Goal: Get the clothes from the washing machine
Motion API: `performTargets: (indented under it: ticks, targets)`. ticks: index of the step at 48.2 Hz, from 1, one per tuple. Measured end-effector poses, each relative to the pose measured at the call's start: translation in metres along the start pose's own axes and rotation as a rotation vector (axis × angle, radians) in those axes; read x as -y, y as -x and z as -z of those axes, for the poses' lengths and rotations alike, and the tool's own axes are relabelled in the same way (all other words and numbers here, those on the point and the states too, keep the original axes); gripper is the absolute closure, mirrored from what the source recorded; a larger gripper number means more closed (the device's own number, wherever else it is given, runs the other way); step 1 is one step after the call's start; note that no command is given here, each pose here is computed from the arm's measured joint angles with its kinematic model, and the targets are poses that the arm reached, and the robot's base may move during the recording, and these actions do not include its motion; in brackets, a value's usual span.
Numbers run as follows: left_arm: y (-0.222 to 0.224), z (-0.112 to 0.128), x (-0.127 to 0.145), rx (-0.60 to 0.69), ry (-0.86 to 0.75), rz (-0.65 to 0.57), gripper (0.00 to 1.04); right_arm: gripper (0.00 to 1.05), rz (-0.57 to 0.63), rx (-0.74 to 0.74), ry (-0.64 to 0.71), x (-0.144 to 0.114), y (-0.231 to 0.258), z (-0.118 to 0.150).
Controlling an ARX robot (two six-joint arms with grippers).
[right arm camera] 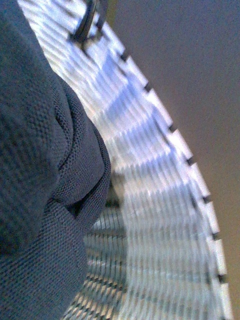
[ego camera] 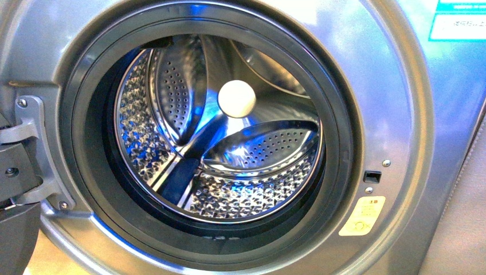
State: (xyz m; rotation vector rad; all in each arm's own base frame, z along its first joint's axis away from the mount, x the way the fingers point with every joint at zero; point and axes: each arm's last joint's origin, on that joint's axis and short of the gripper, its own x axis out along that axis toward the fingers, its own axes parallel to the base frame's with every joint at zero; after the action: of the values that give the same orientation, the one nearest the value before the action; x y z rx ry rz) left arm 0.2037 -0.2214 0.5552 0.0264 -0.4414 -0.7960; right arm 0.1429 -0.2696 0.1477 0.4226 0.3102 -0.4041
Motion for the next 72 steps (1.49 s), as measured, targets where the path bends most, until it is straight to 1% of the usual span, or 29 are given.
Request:
performTargets:
  ticks: [7, 10, 17, 20, 21, 26, 27, 34, 35, 37, 43, 49, 52, 58, 60, 64, 67, 72]
  targets:
    - [0.0, 0.0, 0.0, 0.0, 0.0, 0.0, 0.07, 0.99, 0.071, -0.121, -0.036, 0.024, -0.025, 0.037]
    - [0.0, 0.0, 0.0, 0.0, 0.0, 0.0, 0.07, 0.98, 0.076, -0.212, -0.056, 0.034, -0.038, 0.061]
    - [0.0, 0.0, 0.0, 0.0, 0.0, 0.0, 0.07, 0.75, 0.083, -0.341, -0.102, 0.04, -0.052, 0.097]
    - [0.0, 0.0, 0.0, 0.0, 0.0, 0.0, 0.07, 0.59, 0.088, -0.396, -0.122, 0.041, -0.058, 0.113]
    - [0.0, 0.0, 0.0, 0.0, 0.0, 0.0, 0.07, 0.54, 0.093, -0.406, -0.123, 0.041, -0.059, 0.116]
    - [0.0, 0.0, 0.0, 0.0, 0.0, 0.0, 0.07, 0.35, 0.099, -0.415, -0.137, 0.039, -0.062, 0.118]
    - [0.0, 0.0, 0.0, 0.0, 0.0, 0.0, 0.07, 0.29, 0.099, -0.409, -0.139, 0.037, -0.063, 0.116]
    - [0.0, 0.0, 0.0, 0.0, 0.0, 0.0, 0.07, 0.06, 0.084, -0.355, -0.131, 0.026, -0.059, 0.096]
    - [0.0, 0.0, 0.0, 0.0, 0.0, 0.0, 0.07, 0.06, 0.077, -0.343, -0.129, 0.023, -0.058, 0.092]
    - [0.0, 0.0, 0.0, 0.0, 0.0, 0.0, 0.07, 0.08, 0.05, -0.304, -0.119, 0.014, -0.052, 0.078]
    - [0.0, 0.0, 0.0, 0.0, 0.0, 0.0, 0.07, 0.07, -0.034, -0.164, -0.076, -0.016, -0.025, 0.037]
    - [0.0, 0.0, 0.0, 0.0, 0.0, 0.0, 0.07, 0.07, -0.102, -0.055, -0.036, -0.039, 0.001, 0.009]
    - [0.0, 0.0, 0.0, 0.0, 0.0, 0.0, 0.07, 0.07, -0.149, 0.029, -0.003, -0.056, 0.02, -0.01]
    - [0.0, 0.0, 0.0, 0.0, 0.0, 0.0, 0.07, 0.07, -0.206, 0.164, 0.058, -0.08, 0.048, -0.038]
    - [0.0, 0.0, 0.0, 0.0, 0.0, 0.0, 0.07, 0.07, -0.236, 0.232, 0.087, -0.092, 0.063, -0.051]
    - [0.0, 0.0, 0.0, 0.0, 0.0, 0.0, 0.07, 0.07, -0.301, 0.348, 0.129, -0.114, 0.088, -0.068]
    - [0.0, 0.0, 0.0, 0.0, 0.0, 0.0, 0.07, 0.07, -0.34, 0.415, 0.152, -0.128, 0.102, -0.077]
    - [0.0, 0.0, 0.0, 0.0, 0.0, 0.0, 0.07, 0.07, -0.42, 0.511, 0.183, -0.153, 0.123, -0.081]
